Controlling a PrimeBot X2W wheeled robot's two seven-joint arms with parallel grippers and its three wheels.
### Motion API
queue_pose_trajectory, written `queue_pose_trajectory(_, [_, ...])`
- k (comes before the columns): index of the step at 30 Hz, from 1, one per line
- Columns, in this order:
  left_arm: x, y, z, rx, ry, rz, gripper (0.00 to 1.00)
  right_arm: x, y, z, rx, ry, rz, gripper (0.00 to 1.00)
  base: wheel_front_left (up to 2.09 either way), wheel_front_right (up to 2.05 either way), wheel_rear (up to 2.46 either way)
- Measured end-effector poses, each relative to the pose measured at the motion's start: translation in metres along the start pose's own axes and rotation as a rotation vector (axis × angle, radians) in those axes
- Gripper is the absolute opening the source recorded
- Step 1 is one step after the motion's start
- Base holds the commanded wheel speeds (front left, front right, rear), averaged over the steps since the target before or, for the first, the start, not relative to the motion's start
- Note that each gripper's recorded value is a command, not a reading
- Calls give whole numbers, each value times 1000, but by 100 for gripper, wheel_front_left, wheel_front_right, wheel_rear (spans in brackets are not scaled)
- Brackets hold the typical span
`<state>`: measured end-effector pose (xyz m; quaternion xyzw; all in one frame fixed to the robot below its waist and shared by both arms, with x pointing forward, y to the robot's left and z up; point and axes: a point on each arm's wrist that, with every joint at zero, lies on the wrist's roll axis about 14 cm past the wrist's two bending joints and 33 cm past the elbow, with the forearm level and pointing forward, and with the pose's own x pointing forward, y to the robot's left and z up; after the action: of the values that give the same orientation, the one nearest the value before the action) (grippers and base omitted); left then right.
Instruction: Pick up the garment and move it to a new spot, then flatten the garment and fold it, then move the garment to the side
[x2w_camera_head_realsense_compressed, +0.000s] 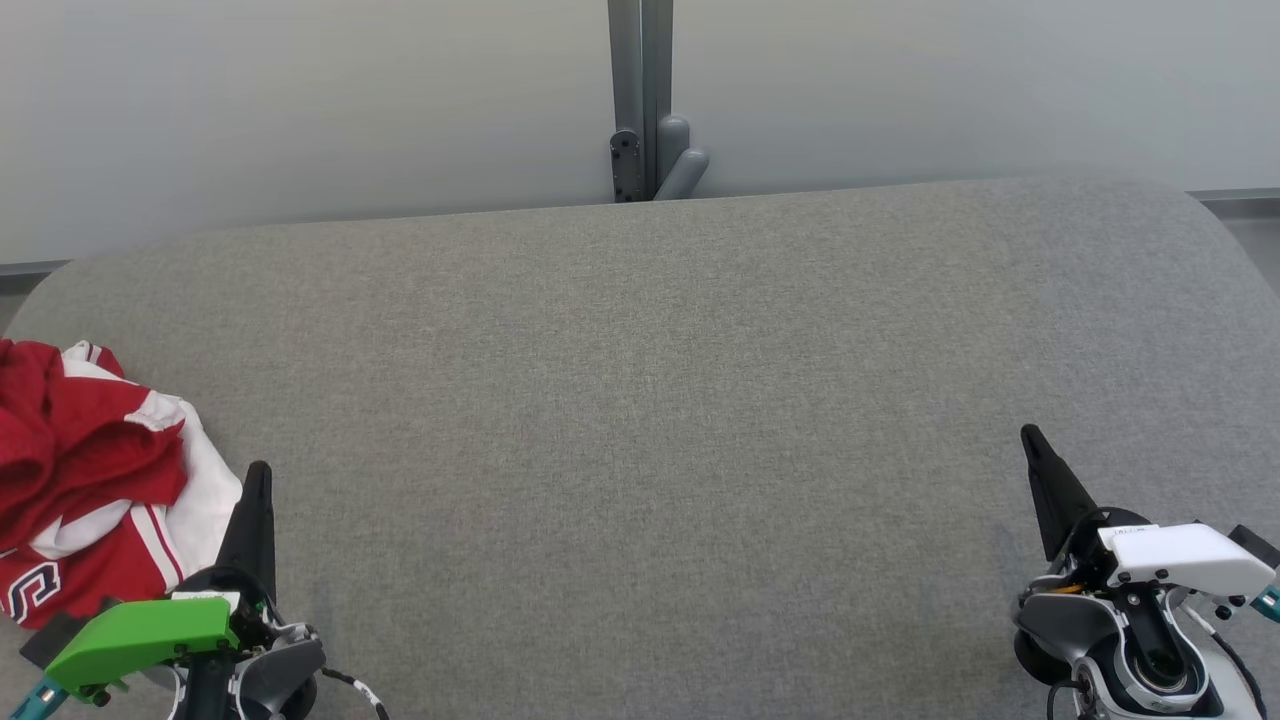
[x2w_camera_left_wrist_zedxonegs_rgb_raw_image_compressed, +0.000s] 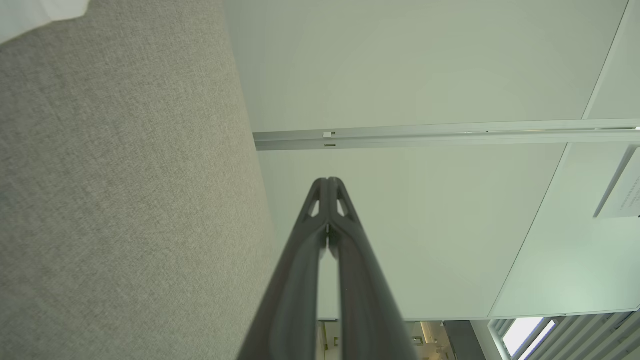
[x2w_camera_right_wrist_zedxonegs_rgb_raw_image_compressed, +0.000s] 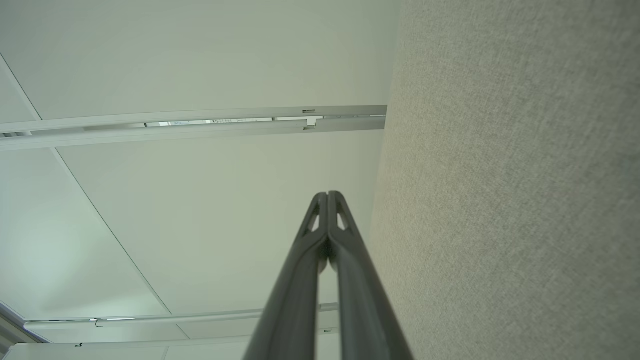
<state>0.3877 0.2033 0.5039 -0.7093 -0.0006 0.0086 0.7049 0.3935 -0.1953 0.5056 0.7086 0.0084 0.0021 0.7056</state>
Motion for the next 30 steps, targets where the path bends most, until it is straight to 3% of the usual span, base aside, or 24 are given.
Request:
queue_pose_trajectory(18, [0,0,0,0,0,0,0,0,0,0,0,0,0,0,0,0,0])
queue_pose_trajectory(19, [0,0,0,0,0,0,100,0,0,0,0,0,0,100,0,0,0])
queue_pose_trajectory(24, [-9,23,-1,-9,-3,68,100,-10,-23,-2,11,-3,-68,100,0,0,0])
queue_pose_trajectory(30, [-10,27,0,42,-18,84,100,-10,-25,-4,-36,-5,-76,100,0,0,0])
